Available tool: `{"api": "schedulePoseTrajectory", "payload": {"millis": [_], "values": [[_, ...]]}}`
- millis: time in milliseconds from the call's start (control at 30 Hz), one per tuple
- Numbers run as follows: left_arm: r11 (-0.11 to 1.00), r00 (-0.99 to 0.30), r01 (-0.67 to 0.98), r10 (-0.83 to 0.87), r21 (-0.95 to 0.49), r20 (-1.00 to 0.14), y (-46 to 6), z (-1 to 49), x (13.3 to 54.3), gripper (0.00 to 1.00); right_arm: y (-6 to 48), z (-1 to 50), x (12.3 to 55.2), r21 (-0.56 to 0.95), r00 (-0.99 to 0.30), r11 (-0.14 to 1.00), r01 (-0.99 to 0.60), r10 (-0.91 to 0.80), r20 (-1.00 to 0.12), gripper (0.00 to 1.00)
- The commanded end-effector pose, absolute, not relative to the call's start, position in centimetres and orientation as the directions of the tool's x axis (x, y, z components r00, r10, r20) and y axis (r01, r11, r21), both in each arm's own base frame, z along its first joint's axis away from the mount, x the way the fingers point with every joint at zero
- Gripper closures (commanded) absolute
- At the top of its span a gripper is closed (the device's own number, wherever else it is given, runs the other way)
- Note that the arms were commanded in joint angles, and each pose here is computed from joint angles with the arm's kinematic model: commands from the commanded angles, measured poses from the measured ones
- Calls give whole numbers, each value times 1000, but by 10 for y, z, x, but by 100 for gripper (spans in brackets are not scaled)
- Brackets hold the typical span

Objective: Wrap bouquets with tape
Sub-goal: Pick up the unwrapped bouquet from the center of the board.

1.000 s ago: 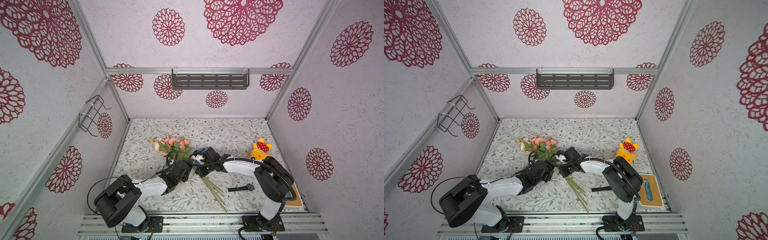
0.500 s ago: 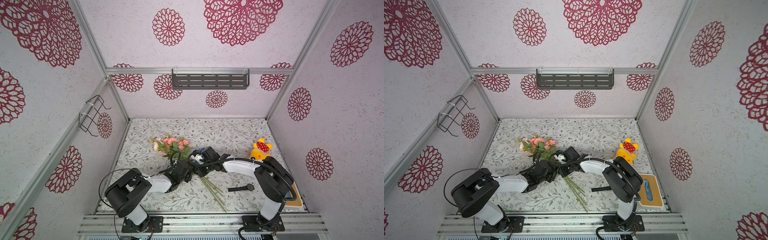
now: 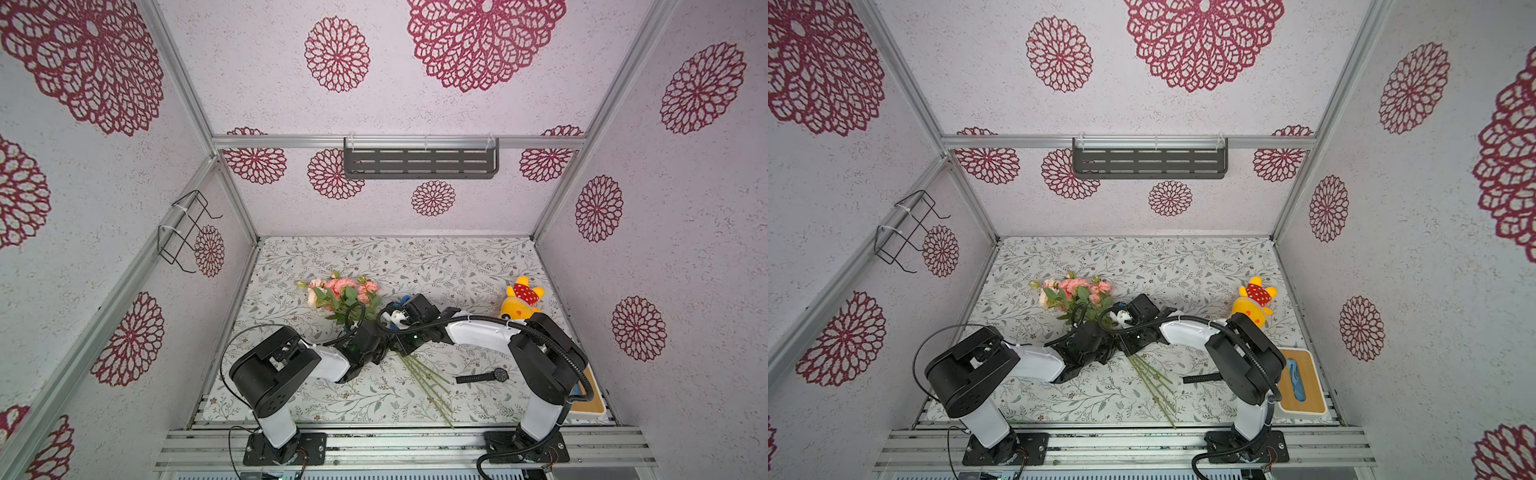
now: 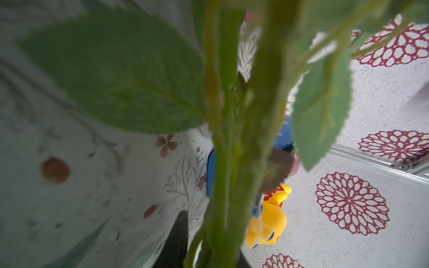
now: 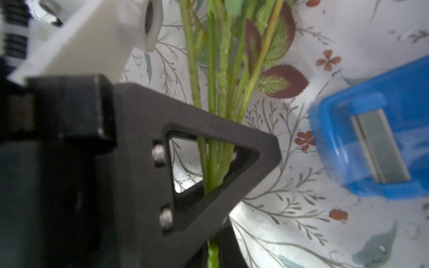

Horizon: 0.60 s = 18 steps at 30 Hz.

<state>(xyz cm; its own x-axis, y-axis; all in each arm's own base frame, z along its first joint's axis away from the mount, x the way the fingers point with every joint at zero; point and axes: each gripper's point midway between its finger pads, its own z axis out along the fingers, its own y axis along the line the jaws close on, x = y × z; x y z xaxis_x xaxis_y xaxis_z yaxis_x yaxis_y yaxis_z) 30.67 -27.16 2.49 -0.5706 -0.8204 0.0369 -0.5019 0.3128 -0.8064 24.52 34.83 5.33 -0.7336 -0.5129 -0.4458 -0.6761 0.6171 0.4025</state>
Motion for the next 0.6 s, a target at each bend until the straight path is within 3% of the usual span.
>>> {"api": "schedulePoseTrajectory", "payload": {"millis": [0,167,400,567], "values": [[265,-600,-458,-796,-848,75,-291,44,310,87,372,85,247,430,-679,531,-730,-499,-538,100],[272,-590,-456,-805,-848,59,-286,45,311,100,367,83,251,411,-685,556,-722,-494,-535,100],[312,-594,-427,-805,-849,3,-281,54,317,100,339,84,253,431,-753,631,-645,-428,-500,68],[316,-592,-402,-805,-859,-19,-280,63,320,100,318,76,237,505,-811,643,-576,-374,-450,53]]}}
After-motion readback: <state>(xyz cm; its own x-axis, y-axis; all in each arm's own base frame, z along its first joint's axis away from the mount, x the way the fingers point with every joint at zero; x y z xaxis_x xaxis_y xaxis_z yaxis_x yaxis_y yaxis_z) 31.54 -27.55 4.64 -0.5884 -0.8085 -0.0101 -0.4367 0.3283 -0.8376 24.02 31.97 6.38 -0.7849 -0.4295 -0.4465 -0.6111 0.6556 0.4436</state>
